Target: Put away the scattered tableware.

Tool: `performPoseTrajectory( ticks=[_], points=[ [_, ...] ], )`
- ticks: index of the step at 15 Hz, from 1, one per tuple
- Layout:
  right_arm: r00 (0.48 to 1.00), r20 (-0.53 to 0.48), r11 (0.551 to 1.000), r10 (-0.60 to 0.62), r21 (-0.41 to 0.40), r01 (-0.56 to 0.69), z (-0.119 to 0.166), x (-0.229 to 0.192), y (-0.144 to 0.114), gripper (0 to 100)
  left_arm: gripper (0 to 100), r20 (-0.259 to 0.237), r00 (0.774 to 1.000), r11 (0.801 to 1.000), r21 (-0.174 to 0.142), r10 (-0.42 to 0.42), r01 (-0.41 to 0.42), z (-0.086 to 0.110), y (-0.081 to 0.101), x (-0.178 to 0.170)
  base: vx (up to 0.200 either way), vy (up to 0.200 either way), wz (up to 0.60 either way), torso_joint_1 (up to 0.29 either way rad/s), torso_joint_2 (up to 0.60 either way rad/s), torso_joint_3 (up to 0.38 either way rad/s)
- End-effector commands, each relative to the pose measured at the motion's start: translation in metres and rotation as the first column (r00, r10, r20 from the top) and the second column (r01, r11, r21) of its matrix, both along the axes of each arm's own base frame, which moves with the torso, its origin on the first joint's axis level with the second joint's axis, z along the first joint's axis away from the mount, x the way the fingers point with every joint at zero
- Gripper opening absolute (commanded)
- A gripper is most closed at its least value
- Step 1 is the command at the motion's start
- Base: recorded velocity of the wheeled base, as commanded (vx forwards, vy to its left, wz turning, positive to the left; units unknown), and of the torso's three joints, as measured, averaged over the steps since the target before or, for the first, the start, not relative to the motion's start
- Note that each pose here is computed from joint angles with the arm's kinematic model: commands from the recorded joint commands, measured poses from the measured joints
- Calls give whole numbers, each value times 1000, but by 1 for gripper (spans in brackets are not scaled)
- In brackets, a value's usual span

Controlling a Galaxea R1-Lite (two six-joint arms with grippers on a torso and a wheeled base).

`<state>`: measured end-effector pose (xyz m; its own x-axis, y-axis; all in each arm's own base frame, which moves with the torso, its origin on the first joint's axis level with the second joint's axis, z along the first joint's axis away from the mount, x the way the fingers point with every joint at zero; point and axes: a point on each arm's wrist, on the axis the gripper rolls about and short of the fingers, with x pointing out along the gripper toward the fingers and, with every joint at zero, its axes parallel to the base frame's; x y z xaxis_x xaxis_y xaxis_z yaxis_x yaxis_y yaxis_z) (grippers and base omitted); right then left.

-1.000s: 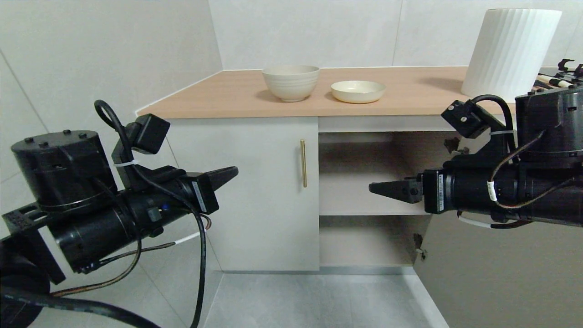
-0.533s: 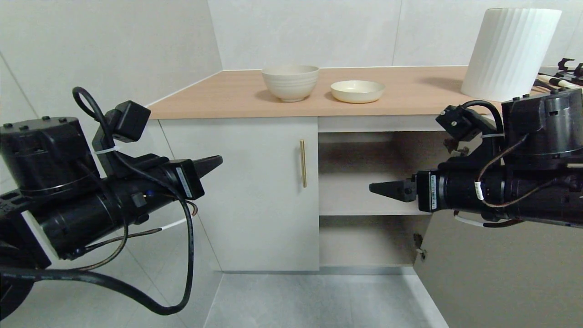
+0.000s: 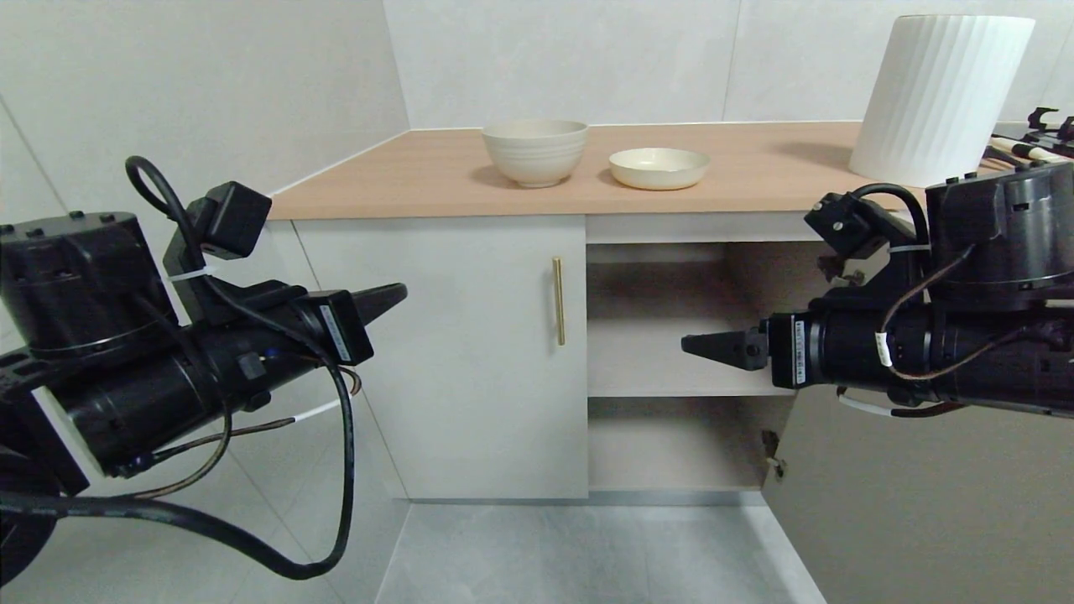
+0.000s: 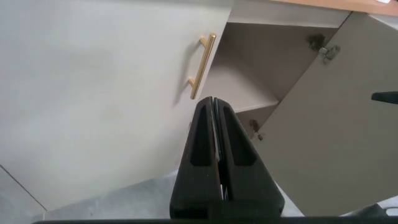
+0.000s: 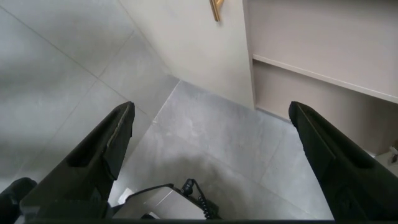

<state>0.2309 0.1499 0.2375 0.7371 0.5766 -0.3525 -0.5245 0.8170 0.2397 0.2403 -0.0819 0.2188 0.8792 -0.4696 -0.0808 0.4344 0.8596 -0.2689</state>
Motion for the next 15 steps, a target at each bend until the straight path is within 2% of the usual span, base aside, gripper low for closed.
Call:
performPoseTrajectory(
  ticks=[1,13,15],
  points=[
    [1000,5,1000,5,5,-5,2,-2,-1,100,0,5,1000,1000,-2,-1,1,2,0,-1,0,0,0,0,0,0],
    [1000,22,1000,22,22,-22,6,-15,-9,100,0,11,1000,1000,-4,-1,1,3,1,-2,200,0,0,3,4,4],
    [999,22,999,24,22,-24,5,-18,-10,100,0,24,1000,1000,-8,-4,4,6,2,-7,0,0,0,0,0,0]
  ],
)
